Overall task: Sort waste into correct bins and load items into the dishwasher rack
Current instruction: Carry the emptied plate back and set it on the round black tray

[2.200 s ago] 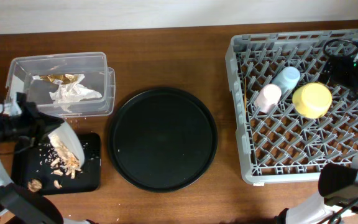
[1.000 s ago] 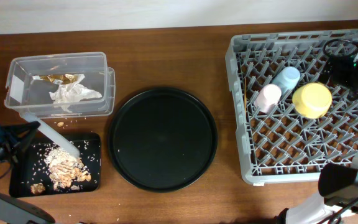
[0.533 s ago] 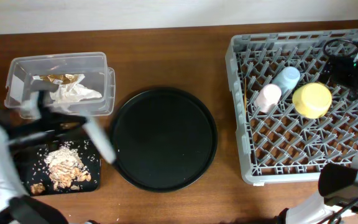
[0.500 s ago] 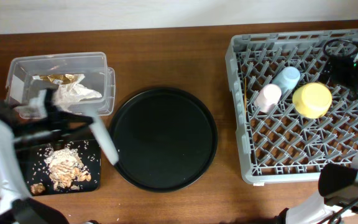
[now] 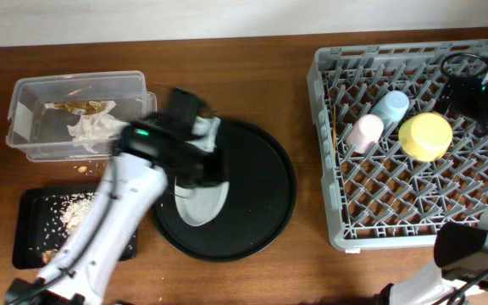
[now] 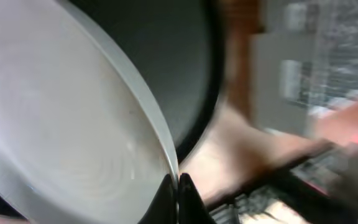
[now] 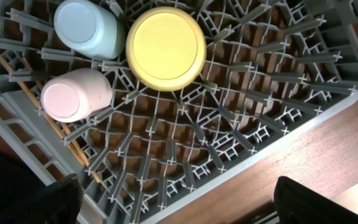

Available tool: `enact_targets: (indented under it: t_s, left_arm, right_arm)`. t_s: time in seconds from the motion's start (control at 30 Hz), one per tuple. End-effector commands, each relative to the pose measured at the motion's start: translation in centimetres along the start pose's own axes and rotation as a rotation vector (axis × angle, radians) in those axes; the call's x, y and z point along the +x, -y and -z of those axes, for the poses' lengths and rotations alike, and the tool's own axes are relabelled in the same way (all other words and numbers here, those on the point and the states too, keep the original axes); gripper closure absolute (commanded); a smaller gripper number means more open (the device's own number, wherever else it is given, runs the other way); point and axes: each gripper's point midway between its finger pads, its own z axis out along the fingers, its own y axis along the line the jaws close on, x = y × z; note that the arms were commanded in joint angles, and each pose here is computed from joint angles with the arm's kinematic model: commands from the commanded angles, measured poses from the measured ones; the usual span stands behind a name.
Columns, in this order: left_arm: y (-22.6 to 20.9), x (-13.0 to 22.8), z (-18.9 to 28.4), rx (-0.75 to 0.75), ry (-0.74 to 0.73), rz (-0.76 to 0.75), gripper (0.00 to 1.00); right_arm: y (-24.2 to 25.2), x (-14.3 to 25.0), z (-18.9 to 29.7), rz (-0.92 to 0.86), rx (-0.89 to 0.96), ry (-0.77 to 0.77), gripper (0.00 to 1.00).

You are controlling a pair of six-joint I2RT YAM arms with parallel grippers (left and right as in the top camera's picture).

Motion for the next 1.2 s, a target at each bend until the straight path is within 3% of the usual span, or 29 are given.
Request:
enact_targets:
  t_s: [0.0,0.17,0.4,0.5,0.63,0.7,0.87,1.03,1.1,1.13,1.17]
  left_arm:
    - [-1.4,-1.0,-1.0,-0.333,0.188,0.058,0.99]
    - [1.6,0.1,-5.1,-0.368,0.166,-0.059,0.99]
    - [0.3,0.2,-9.7,-0.435,0.084,-0.06,0.98]
    - [0.0,0.6,-10.7,-0.438,0.047,-0.057,0.78]
    - [0.5,1.0,-10.9,-0.41,0.024,-0.052,0.65]
    - [0.2,0.7,-10.4,-0.414,0.025,-0.048,0.64]
    - [-0.8,-2.2,-3.9,-0.445,0.095,0.038,0.58]
    - [-4.8,-5.8,8.3,-0.494,0.271,0.228,0.49]
    - [-7.8,-5.6,12.5,-0.535,0.327,0.327,0.13]
    - [-9.1,-5.3,13.8,-0.543,0.343,0.373,0.01]
    - [-11.0,-4.8,15.4,-0.556,0.362,0.438,0.01]
  right_arm:
    - [0.3,-0.1,0.0,0.005,0.016,0.004,0.01]
    - [0.3,-0.1,0.0,0.005,0.016,0.004,0.01]
    - [0.3,-0.1,0.0,0.005,0.016,0.004,0.01]
    - [0.3,-0.1,0.0,0.005,0.016,0.004,0.01]
    - [0.3,-0.1,0.0,0.005,0.016,0.004,0.01]
    - [0.3,-0.1,0.0,0.005,0.016,0.004,0.01]
    - [0.3,-0.1,0.0,0.005,0.016,0.004,0.01]
    - [0.3,-0.1,0.0,0.005,0.016,0.004,0.01]
    - [-0.4,-0.1,0.0,0.004,-0.023,-0.001,0.01]
    - [-1.3,-0.2,0.1,-0.002,-0.075,0.001,0.01]
    - [-2.9,0.0,0.3,-0.025,-0.172,-0.015,0.01]
